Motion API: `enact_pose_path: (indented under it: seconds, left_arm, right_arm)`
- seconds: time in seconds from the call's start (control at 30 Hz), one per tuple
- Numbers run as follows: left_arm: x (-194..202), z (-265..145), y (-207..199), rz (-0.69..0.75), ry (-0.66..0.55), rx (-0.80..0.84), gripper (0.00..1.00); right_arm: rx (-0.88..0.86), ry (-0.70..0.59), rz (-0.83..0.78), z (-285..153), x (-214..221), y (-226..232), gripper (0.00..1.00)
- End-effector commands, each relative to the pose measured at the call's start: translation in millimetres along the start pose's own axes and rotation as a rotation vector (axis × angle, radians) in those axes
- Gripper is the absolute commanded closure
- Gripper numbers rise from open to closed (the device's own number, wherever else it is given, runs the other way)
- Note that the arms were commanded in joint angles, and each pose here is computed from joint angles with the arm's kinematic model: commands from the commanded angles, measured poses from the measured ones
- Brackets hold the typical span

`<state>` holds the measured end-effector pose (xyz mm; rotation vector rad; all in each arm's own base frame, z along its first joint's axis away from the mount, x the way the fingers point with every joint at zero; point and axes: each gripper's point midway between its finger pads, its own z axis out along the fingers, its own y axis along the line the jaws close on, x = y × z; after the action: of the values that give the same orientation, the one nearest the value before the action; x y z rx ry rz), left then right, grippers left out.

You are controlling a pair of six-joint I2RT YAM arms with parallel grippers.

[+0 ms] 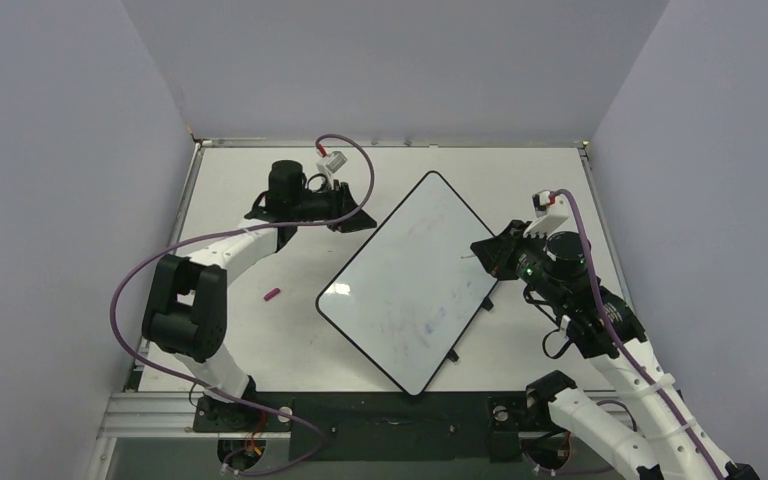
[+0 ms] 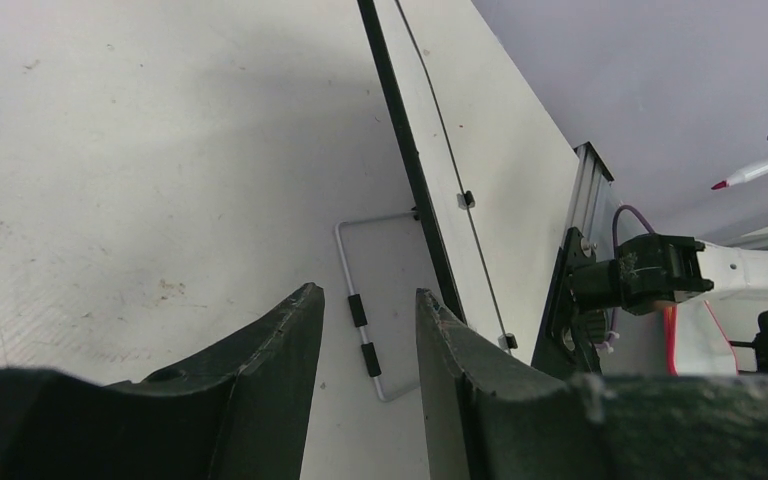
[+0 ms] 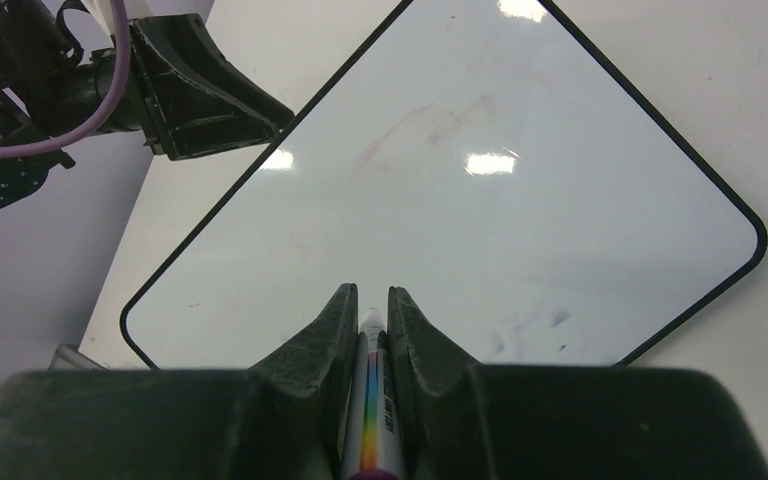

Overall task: Write a sentence on the whiteboard
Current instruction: Hold the whiteboard at the center of the board.

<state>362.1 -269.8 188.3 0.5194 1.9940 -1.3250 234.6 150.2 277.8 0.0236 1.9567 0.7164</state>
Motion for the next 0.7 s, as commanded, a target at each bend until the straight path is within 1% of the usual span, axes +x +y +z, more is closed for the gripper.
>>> enact_pose_path:
  seconds: [0.0, 0.27, 0.5, 0.67]
  left_arm:
    - [-9.7, 3.2, -19.9, 0.066, 0.012, 0.072, 0.63]
    - [-21.8, -3.7, -31.8, 0.080, -0.042, 0.064, 0.61]
    - [-20.5, -8.4, -29.0, 0.077, -0.040, 0.043, 0.61]
    - [-20.5, -15.8, -37.7, 0.077, -0.062, 0.047, 0.61]
  right_arm:
    - [0.003, -0.052, -0.017, -7.5, -15.1, 2.1, 1.00]
    - [0.005, -0.044, -0.019, -6.6, -13.4, 1.4, 1.00]
    - [0.001, -0.034, -0.016, -4.7, -11.1, 1.8, 1.00]
    - [-0.001, -0.032, -0.016, -4.6, -10.7, 1.9, 1.00]
